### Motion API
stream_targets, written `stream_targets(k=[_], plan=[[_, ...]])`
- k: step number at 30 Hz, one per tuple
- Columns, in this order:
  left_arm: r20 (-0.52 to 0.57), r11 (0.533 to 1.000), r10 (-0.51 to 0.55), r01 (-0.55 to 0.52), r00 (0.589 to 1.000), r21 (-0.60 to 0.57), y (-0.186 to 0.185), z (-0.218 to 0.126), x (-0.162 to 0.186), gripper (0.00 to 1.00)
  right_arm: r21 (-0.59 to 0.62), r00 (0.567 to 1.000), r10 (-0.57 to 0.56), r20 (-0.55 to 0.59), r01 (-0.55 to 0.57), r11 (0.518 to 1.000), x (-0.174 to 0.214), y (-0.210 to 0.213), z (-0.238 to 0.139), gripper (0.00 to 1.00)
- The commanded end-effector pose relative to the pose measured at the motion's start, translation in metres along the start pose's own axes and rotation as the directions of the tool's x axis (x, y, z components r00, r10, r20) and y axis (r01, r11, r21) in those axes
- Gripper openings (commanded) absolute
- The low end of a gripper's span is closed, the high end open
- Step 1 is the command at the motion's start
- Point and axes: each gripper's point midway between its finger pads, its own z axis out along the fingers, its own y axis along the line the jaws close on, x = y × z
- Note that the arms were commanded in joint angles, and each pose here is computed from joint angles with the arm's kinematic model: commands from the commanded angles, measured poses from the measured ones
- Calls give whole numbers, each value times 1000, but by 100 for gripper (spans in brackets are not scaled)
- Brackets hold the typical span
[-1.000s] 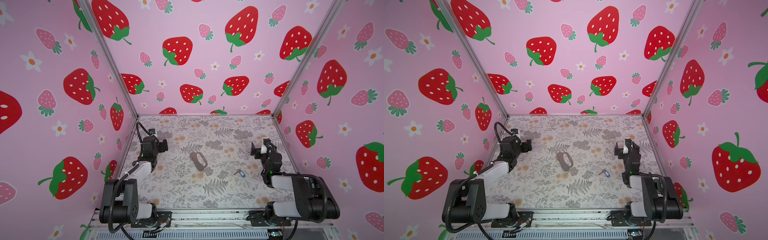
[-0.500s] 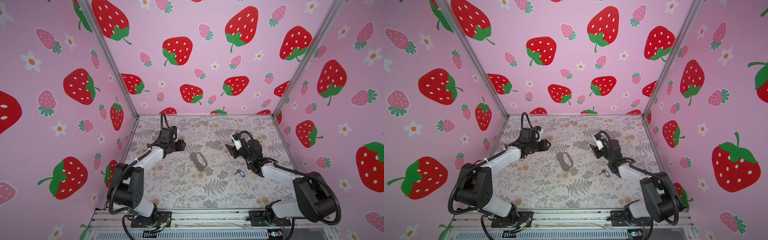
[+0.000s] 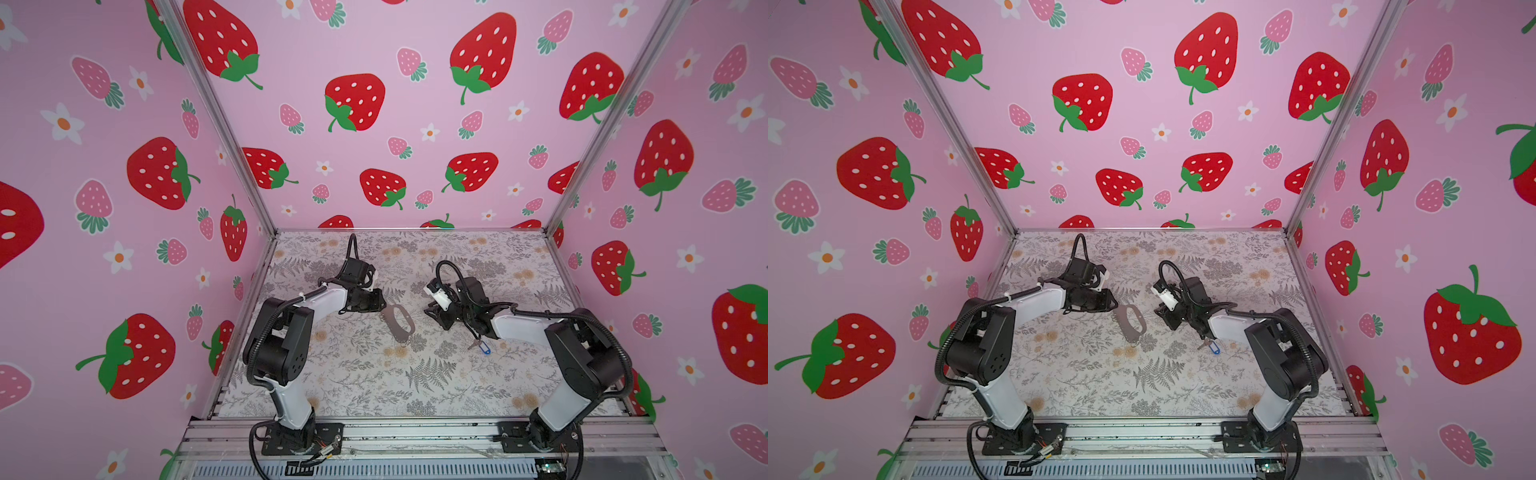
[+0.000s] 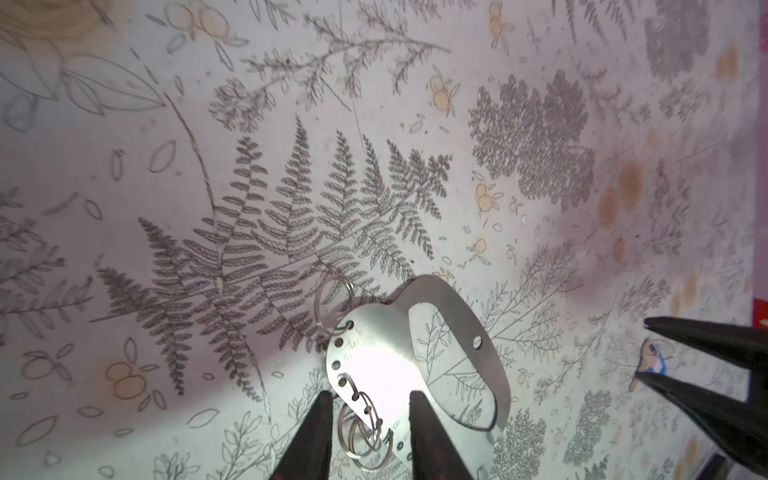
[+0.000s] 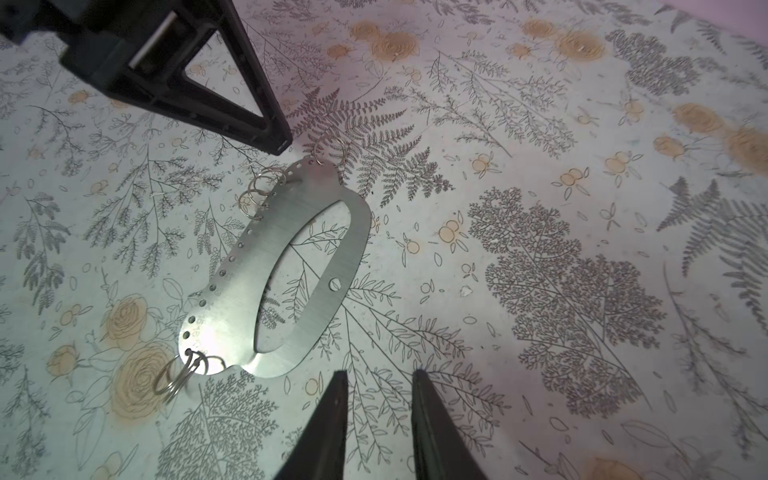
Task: Put the keys on the keyring
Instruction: 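Reach both grippers to the silver keyring strap and grasp its ends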
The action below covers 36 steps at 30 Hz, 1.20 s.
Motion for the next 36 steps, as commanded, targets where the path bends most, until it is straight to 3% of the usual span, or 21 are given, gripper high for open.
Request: stream_targets(k=[1, 11, 36], plan=[[-25, 989, 109, -111, 994, -99, -5, -6, 0, 32, -31, 1000, 3, -27, -4, 1000, 1, 5, 3, 27], [-52, 943, 172, -180, 984, -282, 6, -6, 4, 25, -36, 998, -2, -58, 0, 999, 7, 8, 4, 24], [-113, 946, 174, -198, 978, -255, 0, 8, 8, 21, -45, 994, -10, -110, 5, 999, 19, 11, 7, 22]])
